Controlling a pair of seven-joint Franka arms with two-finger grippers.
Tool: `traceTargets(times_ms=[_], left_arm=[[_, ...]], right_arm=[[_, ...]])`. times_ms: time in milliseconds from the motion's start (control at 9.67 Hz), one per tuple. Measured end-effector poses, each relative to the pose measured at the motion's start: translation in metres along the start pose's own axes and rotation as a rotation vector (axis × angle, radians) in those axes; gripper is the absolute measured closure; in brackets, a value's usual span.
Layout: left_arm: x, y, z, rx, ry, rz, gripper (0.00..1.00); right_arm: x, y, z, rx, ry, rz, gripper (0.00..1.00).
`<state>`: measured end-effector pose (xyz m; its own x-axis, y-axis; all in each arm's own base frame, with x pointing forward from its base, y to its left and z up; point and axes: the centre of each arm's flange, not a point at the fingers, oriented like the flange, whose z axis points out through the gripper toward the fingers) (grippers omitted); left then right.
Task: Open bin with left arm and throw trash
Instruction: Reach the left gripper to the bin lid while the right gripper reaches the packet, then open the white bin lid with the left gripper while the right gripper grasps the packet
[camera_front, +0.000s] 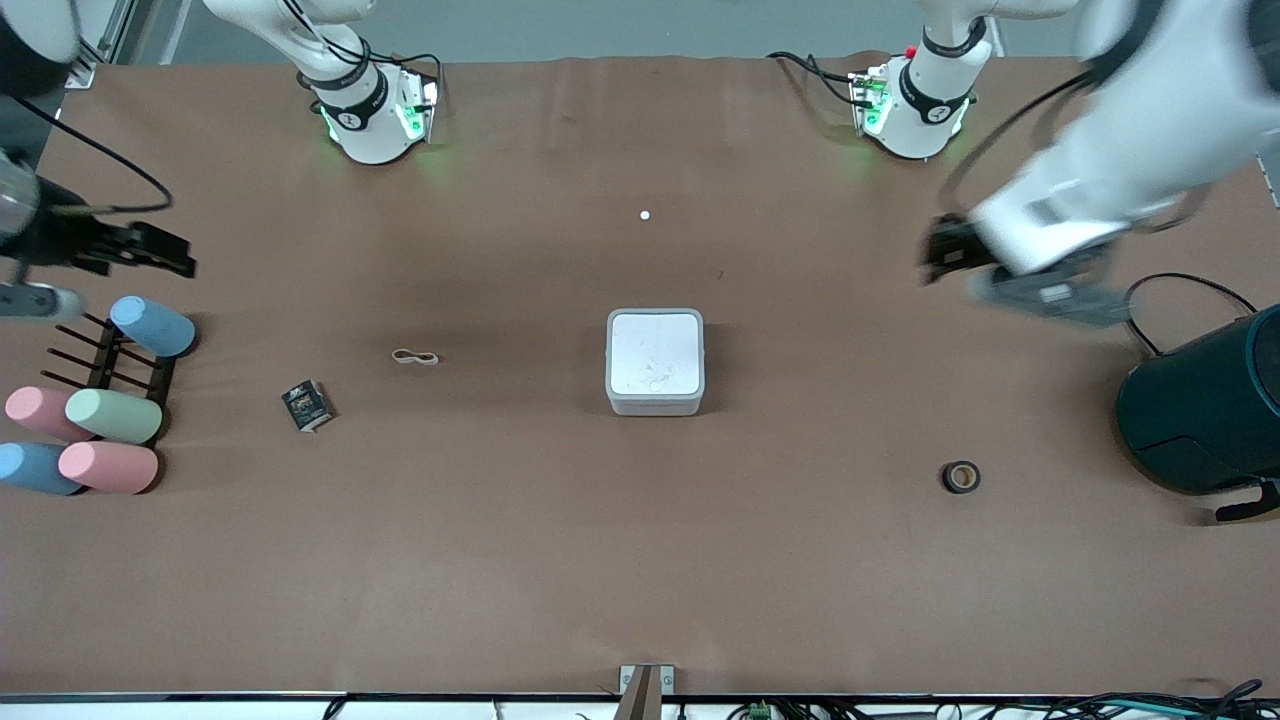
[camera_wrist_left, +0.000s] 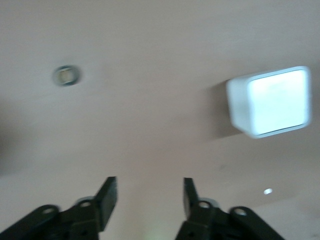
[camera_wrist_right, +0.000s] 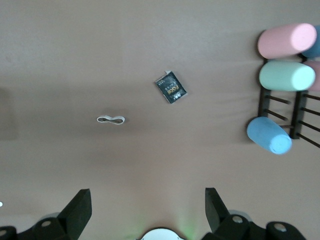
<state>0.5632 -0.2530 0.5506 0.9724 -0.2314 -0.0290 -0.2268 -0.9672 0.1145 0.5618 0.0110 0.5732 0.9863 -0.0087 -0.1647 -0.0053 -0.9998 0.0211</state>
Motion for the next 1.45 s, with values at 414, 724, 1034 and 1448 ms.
traceTargets(times_ms=[414, 724, 1034, 1448], left_arm=[[0.048, 0.154, 0.189, -0.117, 0.105, -0.069, 0.99], [0.053, 0.175, 0.238, -0.146, 0.126, -0.093, 0.99], [0.054, 0.179, 0.268, -0.153, 0.114, -0.146, 0.99], [0.055, 0.182, 0.281, -0.162, 0.122, -0.157, 0.99]], right_arm=[[0.039, 0.000, 0.142, 0.002, 0.100, -0.027, 0.00], [0.055, 0.004, 0.241, -0.002, 0.101, -0.110, 0.00], [0.072, 0.026, 0.301, -0.004, 0.090, -0.186, 0.00], [0.085, 0.036, 0.354, -0.009, 0.115, -0.222, 0.00]])
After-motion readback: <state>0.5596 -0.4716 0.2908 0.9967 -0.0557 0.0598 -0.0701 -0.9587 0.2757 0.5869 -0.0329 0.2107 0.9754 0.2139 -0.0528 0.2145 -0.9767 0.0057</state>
